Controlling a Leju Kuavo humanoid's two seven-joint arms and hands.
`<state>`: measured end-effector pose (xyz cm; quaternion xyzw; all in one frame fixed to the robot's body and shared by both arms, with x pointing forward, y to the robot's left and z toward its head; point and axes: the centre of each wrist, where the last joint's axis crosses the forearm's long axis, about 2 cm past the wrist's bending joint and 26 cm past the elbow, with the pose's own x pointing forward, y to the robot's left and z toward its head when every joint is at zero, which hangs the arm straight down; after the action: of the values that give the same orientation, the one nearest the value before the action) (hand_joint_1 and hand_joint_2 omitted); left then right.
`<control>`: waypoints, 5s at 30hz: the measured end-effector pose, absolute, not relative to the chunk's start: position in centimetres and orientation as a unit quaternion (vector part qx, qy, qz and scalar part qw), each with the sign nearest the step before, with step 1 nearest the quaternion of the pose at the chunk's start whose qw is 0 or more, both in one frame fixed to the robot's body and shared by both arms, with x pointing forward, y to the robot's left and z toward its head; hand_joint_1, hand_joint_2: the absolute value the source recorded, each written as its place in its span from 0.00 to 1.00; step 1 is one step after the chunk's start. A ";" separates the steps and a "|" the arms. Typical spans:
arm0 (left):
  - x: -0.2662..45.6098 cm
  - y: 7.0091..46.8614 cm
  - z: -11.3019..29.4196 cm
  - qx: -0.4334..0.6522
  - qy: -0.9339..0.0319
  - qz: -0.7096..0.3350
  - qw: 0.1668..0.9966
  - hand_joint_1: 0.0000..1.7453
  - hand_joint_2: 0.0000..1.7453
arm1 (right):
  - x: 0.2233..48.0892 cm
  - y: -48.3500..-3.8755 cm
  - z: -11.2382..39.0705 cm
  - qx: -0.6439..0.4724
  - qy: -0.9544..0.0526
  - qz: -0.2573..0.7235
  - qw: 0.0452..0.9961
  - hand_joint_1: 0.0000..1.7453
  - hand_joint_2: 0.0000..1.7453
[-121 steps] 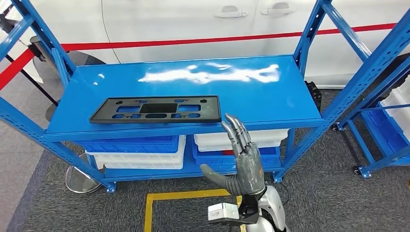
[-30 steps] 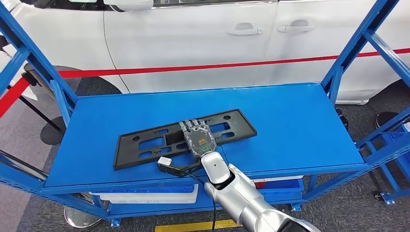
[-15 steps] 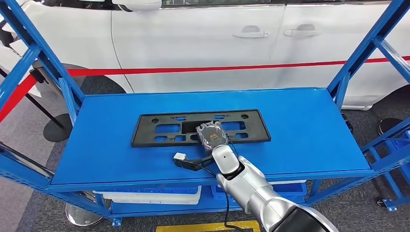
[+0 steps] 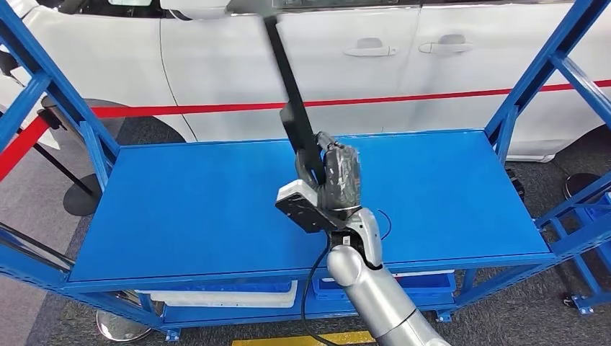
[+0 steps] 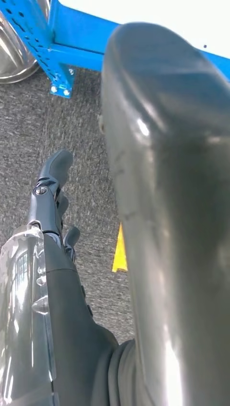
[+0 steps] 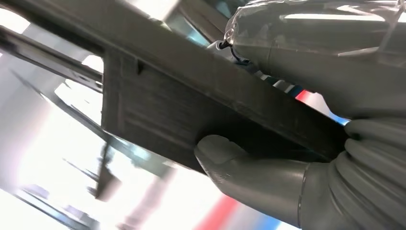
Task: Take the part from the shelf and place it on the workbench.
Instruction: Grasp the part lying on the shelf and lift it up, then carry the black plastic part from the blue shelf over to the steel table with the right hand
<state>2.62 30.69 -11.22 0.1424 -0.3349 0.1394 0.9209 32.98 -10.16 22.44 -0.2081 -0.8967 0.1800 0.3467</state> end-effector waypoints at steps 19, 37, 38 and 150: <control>2.0 28.2 -11.2 0.172 -0.287 0.187 0.923 0.00 0.00 | 20.2 -19.1 24.9 -0.003 -0.972 -0.115 0.207 1.00 1.00; 2.1 27.1 -11.2 0.160 -0.268 0.197 0.929 0.00 0.00 | 12.6 -21.0 18.7 0.035 -0.927 -0.097 0.360 1.00 1.00; 2.1 27.0 -11.2 0.159 -0.267 0.198 0.930 0.00 0.00 | 12.4 -21.3 18.6 0.033 -0.926 -0.100 0.363 1.00 1.00; 3.0 31.6 -11.2 0.147 -0.255 0.144 0.945 0.00 0.00 | 9.4 -24.5 19.1 -0.248 -0.878 -0.161 0.376 1.00 1.00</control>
<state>2.96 31.59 -11.16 0.1467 -0.2550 0.1442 0.9448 9.43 -24.51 19.07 -0.2485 -0.8783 -0.1607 0.3756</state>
